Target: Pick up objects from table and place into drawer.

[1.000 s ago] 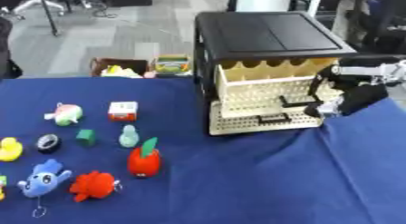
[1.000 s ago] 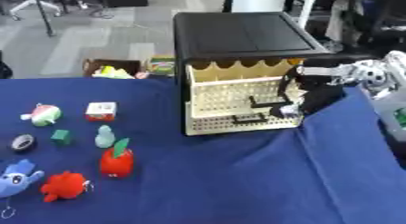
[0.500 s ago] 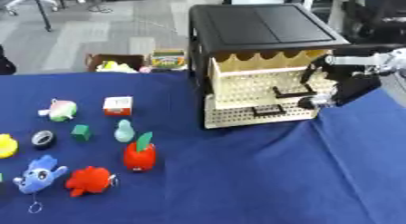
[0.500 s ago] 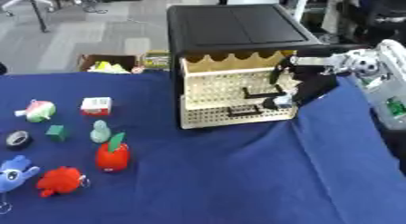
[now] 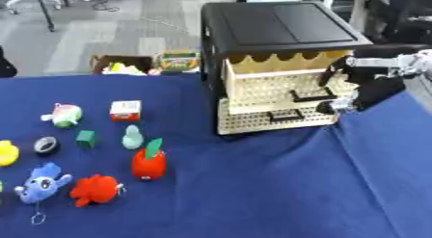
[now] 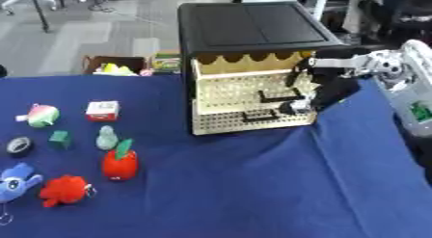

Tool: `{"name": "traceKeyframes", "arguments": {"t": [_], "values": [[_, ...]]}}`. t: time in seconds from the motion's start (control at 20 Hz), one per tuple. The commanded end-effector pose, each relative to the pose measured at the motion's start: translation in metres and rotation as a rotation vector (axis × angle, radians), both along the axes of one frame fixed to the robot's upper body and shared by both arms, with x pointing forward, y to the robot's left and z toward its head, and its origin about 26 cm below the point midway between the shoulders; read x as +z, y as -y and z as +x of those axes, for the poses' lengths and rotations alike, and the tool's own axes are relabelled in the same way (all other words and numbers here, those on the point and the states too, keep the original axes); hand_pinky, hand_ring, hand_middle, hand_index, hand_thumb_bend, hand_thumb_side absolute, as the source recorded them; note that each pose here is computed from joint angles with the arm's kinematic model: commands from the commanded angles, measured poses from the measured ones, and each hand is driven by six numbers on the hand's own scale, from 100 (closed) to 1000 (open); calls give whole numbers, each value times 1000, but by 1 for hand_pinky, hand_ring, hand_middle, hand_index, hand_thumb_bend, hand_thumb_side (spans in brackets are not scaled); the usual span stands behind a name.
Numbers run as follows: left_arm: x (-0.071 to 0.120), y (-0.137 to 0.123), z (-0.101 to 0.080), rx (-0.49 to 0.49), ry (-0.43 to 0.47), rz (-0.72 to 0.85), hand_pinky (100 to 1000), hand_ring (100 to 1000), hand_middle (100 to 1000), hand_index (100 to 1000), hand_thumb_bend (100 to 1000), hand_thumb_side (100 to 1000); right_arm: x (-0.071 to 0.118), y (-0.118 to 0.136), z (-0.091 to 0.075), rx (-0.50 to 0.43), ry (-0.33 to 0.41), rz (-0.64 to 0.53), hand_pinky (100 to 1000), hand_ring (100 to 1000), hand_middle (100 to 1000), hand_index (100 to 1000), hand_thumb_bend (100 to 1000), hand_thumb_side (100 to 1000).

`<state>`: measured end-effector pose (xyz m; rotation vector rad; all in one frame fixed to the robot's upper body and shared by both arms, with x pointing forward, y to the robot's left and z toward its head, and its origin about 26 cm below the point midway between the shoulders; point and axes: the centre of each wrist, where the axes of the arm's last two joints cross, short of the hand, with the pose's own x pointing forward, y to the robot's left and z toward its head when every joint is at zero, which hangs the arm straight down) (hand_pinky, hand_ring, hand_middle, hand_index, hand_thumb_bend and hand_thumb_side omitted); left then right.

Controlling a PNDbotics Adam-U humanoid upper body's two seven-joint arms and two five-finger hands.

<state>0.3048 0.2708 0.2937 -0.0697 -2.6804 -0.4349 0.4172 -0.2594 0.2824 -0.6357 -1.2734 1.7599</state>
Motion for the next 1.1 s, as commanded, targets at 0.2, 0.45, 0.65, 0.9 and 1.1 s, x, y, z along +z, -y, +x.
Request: {"name": "traceKeyframes", "arguments": {"t": [0.2, 0.45, 0.65, 0.9, 1.1], "values": [[8, -2, -4, 8, 29, 14, 624, 855, 694, 808, 100, 752, -5, 4, 2, 15, -37, 23, 100, 138, 100, 801, 395, 621], [8, -1, -3, 5, 28, 12, 624, 855, 694, 807, 100, 753, -23, -1, 7, 39, -105, 61, 100, 128, 100, 805, 267, 597], [9, -1, -3, 5, 27, 11, 624, 856, 694, 806, 100, 755, -32, 0, 7, 42, -137, 78, 100, 128, 100, 821, 247, 584], [8, -1, -3, 4, 25, 11, 624, 857, 694, 806, 100, 757, -34, 1, 6, 41, -145, 82, 100, 125, 100, 789, 252, 584], [8, -1, -3, 5, 23, 12, 623, 857, 694, 806, 100, 757, -27, 3, 5, 33, -124, 71, 100, 124, 100, 731, 230, 583]]}}
